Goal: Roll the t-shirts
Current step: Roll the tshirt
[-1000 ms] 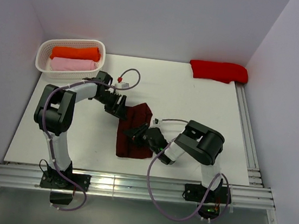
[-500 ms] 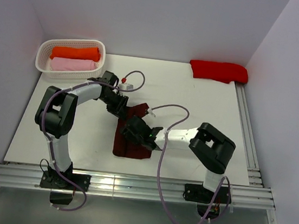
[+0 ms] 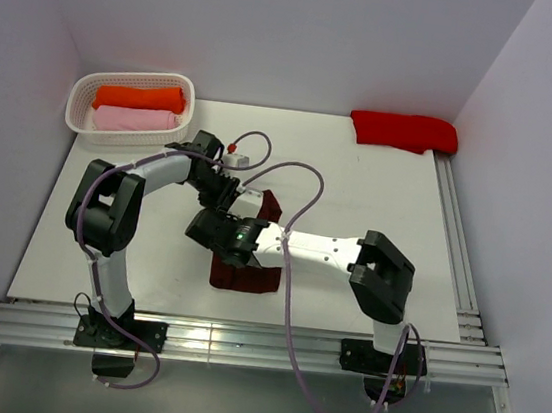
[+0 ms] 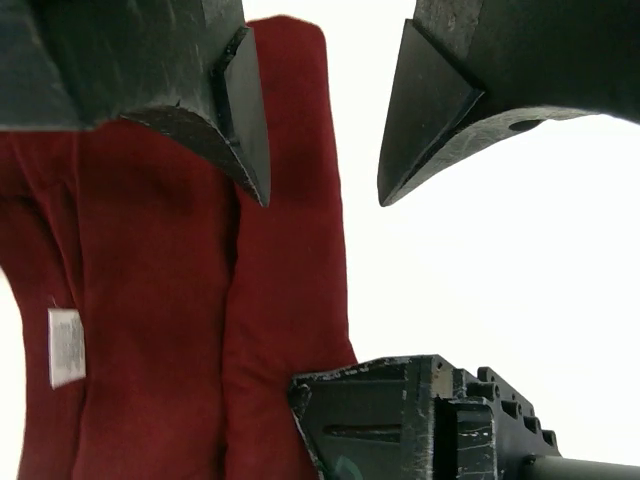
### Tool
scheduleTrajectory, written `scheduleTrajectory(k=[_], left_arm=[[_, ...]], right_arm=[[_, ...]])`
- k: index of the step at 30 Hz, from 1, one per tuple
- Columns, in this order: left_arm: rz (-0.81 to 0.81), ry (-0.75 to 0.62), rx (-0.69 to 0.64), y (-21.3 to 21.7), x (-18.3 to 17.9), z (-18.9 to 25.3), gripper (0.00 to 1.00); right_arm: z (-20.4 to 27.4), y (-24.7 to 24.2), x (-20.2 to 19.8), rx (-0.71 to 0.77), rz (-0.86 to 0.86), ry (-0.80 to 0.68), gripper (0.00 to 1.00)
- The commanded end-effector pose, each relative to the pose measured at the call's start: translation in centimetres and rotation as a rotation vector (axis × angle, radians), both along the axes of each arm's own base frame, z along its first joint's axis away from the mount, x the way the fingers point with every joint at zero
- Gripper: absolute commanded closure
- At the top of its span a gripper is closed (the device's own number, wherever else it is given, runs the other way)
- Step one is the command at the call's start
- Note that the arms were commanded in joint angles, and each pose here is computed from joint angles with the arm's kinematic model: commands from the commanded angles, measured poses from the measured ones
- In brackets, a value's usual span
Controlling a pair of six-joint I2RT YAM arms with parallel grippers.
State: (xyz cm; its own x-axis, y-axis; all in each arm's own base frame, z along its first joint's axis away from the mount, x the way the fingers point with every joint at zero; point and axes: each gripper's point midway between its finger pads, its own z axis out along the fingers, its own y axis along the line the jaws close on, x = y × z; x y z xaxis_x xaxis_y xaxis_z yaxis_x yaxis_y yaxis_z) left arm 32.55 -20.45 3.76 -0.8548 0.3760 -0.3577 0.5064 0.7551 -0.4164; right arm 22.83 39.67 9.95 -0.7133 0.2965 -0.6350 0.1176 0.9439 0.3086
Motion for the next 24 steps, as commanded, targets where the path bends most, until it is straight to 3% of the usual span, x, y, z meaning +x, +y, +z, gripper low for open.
scheduleTrajectory(k=[1, 14, 24], left_arm=[[0.01, -0.106, 0.046, 0.3, 2.3, 0.6, 0.62], [0.005, -0.099, 0.044, 0.2, 2.3, 0.5, 0.6], [-0.007, -0.102, 0.033, 0.1, 2.3, 0.7, 0.44]], right_arm=[[-0.8, 0.3, 1.4, -0.093, 0.031, -0.062, 0.46], [-5.5, 0.7, 0.4, -0.184, 0.071, 0.013, 0.47], [-10.0, -0.7, -2.1, -0.295, 0.112, 0.119, 0.44]])
